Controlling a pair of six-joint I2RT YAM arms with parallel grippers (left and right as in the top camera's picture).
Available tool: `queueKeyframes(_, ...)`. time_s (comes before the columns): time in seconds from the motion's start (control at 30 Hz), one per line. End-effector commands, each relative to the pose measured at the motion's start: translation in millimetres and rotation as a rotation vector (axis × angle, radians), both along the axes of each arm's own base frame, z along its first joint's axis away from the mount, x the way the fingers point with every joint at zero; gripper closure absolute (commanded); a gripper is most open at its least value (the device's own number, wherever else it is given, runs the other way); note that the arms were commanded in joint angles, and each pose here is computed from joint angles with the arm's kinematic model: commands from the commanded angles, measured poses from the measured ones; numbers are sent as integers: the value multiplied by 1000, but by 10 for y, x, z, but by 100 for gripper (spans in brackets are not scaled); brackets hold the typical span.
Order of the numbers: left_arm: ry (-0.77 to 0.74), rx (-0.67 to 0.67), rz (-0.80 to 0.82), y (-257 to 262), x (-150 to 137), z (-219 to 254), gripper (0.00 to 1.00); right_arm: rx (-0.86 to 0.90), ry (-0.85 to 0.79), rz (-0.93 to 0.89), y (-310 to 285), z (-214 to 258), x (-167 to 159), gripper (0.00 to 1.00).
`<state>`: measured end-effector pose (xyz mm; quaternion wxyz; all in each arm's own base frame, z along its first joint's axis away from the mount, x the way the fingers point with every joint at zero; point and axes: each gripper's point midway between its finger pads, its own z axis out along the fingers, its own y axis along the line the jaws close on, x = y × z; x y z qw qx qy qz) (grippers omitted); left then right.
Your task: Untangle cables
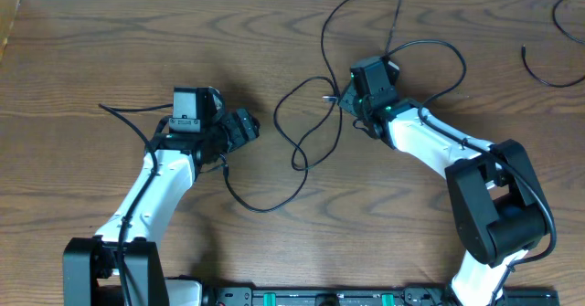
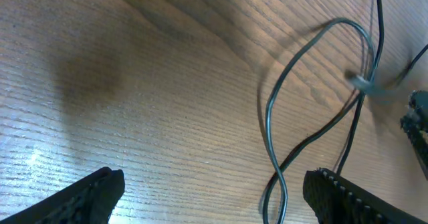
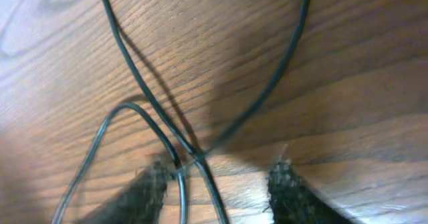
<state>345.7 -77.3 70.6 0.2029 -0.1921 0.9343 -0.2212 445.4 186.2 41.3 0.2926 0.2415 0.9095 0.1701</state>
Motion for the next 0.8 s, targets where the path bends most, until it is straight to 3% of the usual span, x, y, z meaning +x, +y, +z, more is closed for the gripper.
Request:
queueKeyframes(0.0, -13, 14, -1, 10, 60, 37, 9, -42, -1, -55, -146, -64, 28, 38)
queueKeyframes(0.13, -13, 14, -1, 10, 60, 37, 9, -43, 4, -1, -89, -70, 10, 15)
queueKeyframes(0.17, -13, 14, 0, 11, 60, 37, 9, -41, -2, 55, -26, -60, 6, 2)
queueKeyframes(0.47, -13, 14, -1, 10, 60, 37, 9, 13, -181, 559, 601, 248, -8, 1)
queueKeyframes(0.77, -13, 14, -1, 10, 60, 37, 9, 9, -221, 881, 828, 239, -305, 1)
